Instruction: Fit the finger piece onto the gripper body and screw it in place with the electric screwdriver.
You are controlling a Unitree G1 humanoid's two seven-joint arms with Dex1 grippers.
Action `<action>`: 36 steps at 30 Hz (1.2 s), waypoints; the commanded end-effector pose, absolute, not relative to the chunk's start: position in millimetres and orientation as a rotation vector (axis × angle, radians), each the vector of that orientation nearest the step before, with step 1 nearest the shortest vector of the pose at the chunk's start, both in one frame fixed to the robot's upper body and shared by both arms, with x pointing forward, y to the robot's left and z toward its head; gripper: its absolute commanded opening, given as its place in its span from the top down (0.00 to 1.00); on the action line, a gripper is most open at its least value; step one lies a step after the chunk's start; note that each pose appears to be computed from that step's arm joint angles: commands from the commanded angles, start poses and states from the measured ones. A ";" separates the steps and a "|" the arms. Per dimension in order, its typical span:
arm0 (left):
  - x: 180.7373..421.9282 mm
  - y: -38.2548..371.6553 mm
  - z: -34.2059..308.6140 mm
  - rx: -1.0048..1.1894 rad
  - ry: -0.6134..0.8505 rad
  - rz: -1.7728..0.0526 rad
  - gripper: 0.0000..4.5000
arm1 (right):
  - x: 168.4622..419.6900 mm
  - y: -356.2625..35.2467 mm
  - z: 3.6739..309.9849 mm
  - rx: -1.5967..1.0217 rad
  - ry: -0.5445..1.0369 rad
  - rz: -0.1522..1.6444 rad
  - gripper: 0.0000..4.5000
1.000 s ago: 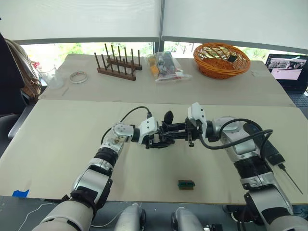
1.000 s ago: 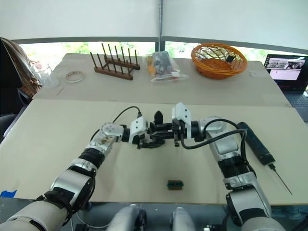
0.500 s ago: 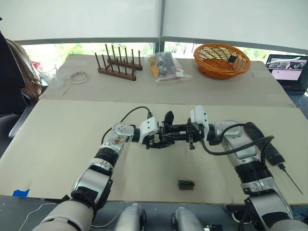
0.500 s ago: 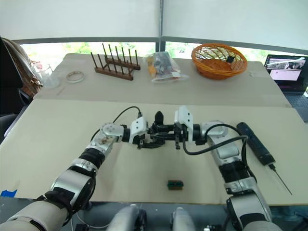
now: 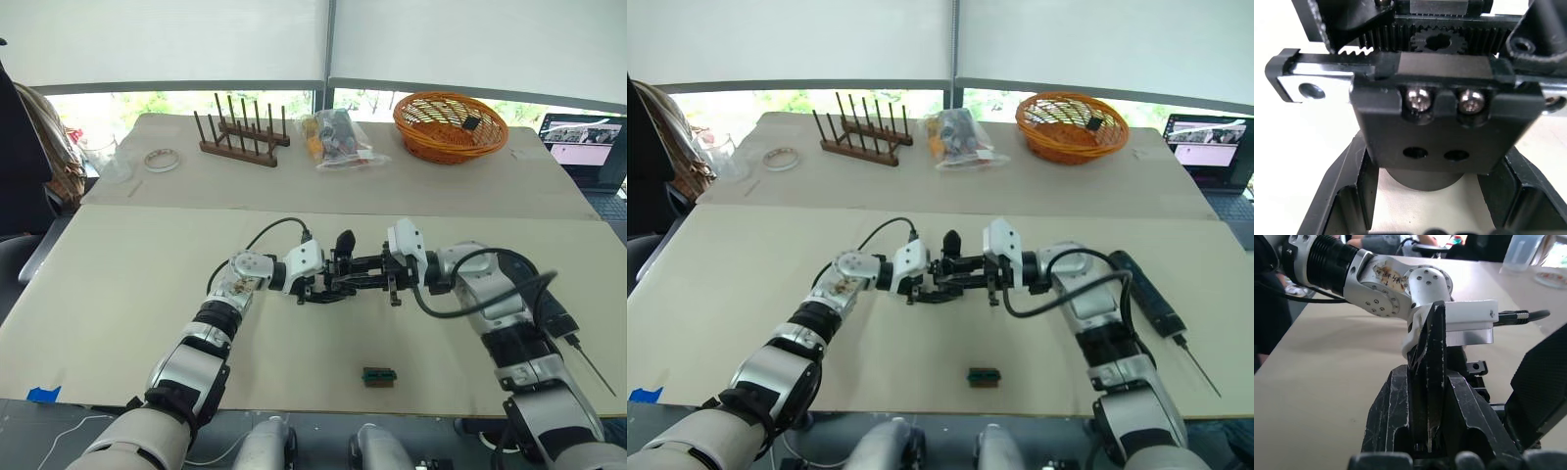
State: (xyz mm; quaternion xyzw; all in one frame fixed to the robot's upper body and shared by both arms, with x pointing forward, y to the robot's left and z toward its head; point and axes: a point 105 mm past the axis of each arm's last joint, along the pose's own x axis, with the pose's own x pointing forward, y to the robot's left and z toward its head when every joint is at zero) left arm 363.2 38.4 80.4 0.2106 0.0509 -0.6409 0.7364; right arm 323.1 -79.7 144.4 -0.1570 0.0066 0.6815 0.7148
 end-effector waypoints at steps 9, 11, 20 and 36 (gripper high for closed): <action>368.0 36.2 103.6 0.437 0.010 -1.383 0.49 | 326.0 -115.8 52.8 -0.350 0.487 1.289 0.91; 369.0 36.8 104.0 0.432 0.012 -1.375 0.49 | 328.9 -118.2 53.4 -0.370 0.439 1.229 0.91; 370.6 37.8 107.4 0.431 0.017 -1.380 0.49 | 321.1 -117.3 51.3 -0.319 0.599 1.371 0.91; 369.3 37.7 106.8 0.420 0.020 -1.387 0.49 | 327.0 -117.1 49.4 -0.311 0.572 1.183 0.91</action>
